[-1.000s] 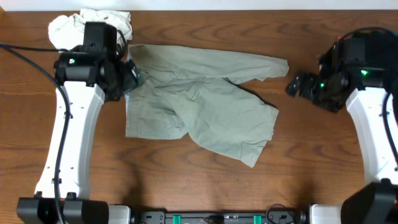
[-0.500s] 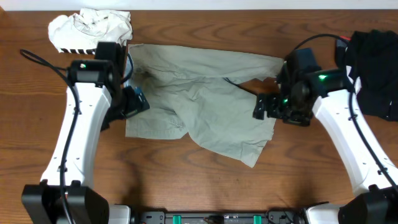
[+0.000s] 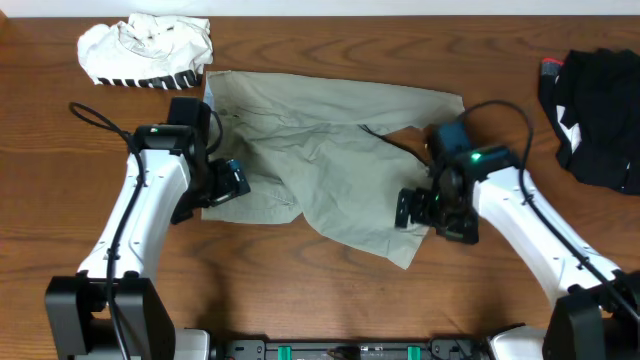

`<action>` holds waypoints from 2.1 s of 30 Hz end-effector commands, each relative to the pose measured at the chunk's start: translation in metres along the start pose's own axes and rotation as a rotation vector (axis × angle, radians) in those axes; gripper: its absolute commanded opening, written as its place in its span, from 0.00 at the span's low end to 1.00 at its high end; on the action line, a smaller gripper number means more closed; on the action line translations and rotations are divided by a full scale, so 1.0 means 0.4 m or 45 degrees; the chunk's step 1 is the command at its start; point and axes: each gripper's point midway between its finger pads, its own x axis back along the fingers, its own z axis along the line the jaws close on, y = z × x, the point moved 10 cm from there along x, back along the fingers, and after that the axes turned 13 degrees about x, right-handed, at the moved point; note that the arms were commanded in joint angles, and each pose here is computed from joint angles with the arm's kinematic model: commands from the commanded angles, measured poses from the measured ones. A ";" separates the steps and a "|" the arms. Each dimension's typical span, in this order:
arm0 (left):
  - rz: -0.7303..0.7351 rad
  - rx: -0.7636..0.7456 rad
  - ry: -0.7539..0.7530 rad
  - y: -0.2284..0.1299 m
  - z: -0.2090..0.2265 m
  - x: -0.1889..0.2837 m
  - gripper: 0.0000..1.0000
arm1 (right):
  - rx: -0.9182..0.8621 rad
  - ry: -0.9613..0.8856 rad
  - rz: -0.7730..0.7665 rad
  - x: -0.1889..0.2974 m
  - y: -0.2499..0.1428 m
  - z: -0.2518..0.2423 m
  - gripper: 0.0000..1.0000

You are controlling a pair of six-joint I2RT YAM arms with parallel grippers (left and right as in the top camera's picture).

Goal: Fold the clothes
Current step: 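Move the right gripper to the lower pants leg and grasp it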

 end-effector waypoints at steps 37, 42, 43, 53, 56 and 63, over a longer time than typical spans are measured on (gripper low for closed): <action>0.095 -0.050 0.005 0.079 0.028 -0.144 0.98 | 0.031 0.045 -0.097 -0.182 -0.067 0.069 0.70; 0.093 -0.054 0.003 0.086 0.025 -0.156 0.98 | 0.032 0.045 -0.097 -0.183 -0.067 0.069 0.72; 0.093 -0.054 0.002 0.088 0.023 -0.160 0.99 | 0.032 0.046 -0.099 -0.182 -0.067 0.069 0.72; 0.114 -0.079 -0.087 0.096 0.004 -0.179 0.91 | 0.037 0.058 -0.118 -0.182 -0.061 0.072 0.73; 0.113 -0.082 -0.087 0.096 0.004 -0.179 0.91 | 0.038 0.060 -0.122 -0.182 -0.060 0.073 0.73; 0.118 -0.083 -0.090 0.095 0.004 -0.179 0.68 | 0.038 0.059 -0.122 -0.182 -0.060 0.073 0.52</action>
